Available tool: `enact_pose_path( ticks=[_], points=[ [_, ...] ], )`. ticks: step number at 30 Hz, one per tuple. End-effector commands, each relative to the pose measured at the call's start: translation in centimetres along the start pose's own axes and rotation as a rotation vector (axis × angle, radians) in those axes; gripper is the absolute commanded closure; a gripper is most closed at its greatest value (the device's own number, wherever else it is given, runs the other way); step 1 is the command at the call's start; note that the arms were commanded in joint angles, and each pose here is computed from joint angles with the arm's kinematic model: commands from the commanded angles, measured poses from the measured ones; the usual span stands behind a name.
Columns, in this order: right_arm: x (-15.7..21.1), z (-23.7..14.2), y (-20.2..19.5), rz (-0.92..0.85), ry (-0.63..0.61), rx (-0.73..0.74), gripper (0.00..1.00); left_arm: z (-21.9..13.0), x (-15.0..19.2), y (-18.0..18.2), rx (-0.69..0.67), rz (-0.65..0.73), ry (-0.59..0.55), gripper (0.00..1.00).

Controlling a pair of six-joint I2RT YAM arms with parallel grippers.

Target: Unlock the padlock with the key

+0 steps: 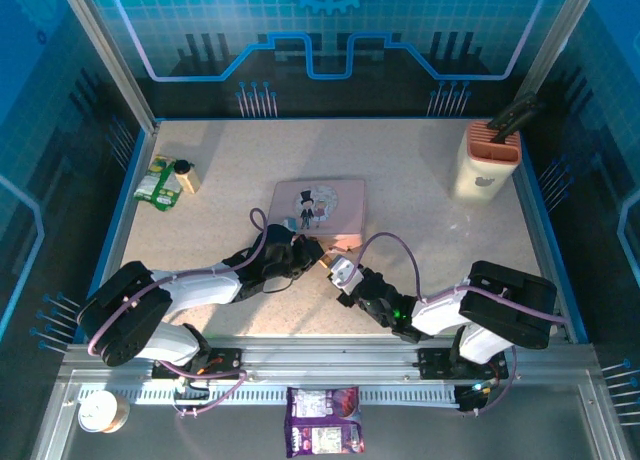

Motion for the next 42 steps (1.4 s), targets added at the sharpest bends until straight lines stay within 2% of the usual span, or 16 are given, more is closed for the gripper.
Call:
enact_pose_path(
  ticks=[1,15,27,32,38,42],
  points=[
    [-2.0,-0.1,-0.6,0.072,-0.061,0.037,0.84,-0.8,-0.4,-3.1,0.130,-0.010,-0.023,1.00],
    [-2.3,0.1,-0.3,0.104,-0.060,0.015,0.81,-0.2,0.1,-3.0,0.120,-0.008,-0.010,1.00],
    [-2.3,0.1,-0.6,0.144,-0.048,0.006,0.90,-0.3,0.1,-3.2,0.122,-0.003,-0.010,1.00],
    [-2.1,0.5,-0.2,0.164,-0.005,-0.030,0.93,-0.1,0.0,-3.0,0.112,0.000,-0.012,1.00],
    [-1.7,0.7,0.1,0.244,0.004,-0.062,0.94,0.5,0.1,-2.7,0.099,-0.002,0.000,1.00],
    [-1.4,0.9,0.1,0.333,0.006,-0.092,0.94,0.8,0.2,-2.3,0.074,-0.005,0.011,0.94]
  ],
)
Point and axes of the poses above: each hand's point on the last joint's axis, 136 mm out from that joint toward the fingers, its own z axis out along the fingers, its own y axis along the line the jaws close on, x = y × z, the point moved 5 cm from there along -z, back along the fingers, and after that the axes turned 3 degrees about -z, right-handed, at the moved point
